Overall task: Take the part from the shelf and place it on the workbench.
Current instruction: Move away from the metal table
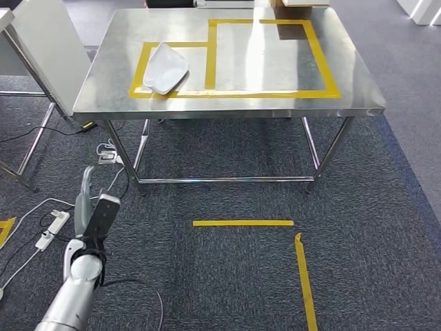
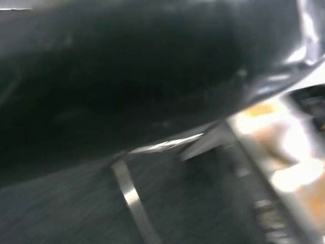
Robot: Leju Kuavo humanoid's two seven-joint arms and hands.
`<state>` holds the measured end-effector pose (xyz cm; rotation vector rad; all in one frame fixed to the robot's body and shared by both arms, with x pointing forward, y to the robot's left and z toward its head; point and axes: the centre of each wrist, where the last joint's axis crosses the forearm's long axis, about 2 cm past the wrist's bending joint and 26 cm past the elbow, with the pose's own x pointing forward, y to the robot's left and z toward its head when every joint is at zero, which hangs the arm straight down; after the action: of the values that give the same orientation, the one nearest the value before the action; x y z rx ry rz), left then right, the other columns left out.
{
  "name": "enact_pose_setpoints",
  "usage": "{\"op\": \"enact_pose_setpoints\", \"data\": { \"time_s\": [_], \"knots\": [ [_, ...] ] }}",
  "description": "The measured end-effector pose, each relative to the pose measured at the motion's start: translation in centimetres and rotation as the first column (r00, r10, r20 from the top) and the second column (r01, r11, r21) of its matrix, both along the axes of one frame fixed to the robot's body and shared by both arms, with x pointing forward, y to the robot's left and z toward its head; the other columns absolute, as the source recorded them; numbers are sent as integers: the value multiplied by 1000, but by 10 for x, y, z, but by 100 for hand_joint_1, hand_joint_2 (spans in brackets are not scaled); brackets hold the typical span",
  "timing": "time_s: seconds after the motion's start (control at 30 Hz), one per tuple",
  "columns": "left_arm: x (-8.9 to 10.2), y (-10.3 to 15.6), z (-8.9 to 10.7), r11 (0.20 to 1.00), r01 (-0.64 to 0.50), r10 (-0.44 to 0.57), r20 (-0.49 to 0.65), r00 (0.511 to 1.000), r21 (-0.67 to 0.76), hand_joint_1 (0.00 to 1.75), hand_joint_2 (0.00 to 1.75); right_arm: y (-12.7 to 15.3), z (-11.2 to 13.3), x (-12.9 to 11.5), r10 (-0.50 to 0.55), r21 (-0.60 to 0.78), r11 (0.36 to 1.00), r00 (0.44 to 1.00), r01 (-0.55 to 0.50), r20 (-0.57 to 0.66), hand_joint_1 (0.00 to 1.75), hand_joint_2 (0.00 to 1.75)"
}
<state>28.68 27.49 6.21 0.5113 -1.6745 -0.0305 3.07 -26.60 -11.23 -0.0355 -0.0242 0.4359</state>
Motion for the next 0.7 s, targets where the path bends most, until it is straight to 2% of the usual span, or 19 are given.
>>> {"op": "enact_pose_setpoints", "data": {
  "time_s": [0.17, 0.27, 0.4, 0.57, 0.7],
  "knots": [
    [-55, 9, -64, 987, -147, 128, -226, 966, -69, 0, 0, 7, 0, -1, -36, -7, 999, 999, 36, 13, 0, 0],
    [-84, 13, -92, 972, -224, 186, -339, 922, -74, 0, 0, 9, 0, -2, -47, -9, 999, 999, 48, 22, 0, 0],
    [-114, 13, -115, 944, -326, 259, -492, 831, -53, 0, 0, 12, 1, -2, -43, -33, 998, 996, 46, 81, 0, 175],
    [-157, 10, -141, 902, -430, 351, -611, 710, 18, 0, 0, 16, 2, 2, 12, -96, 995, 982, 7, 190, 0, 175],
    [-186, 3, -153, 881, -471, 375, -673, 637, 46, 0, 0, 18, 2, 5, 19, -102, 995, 977, 3, 214, 0, 175]
  ]
}}
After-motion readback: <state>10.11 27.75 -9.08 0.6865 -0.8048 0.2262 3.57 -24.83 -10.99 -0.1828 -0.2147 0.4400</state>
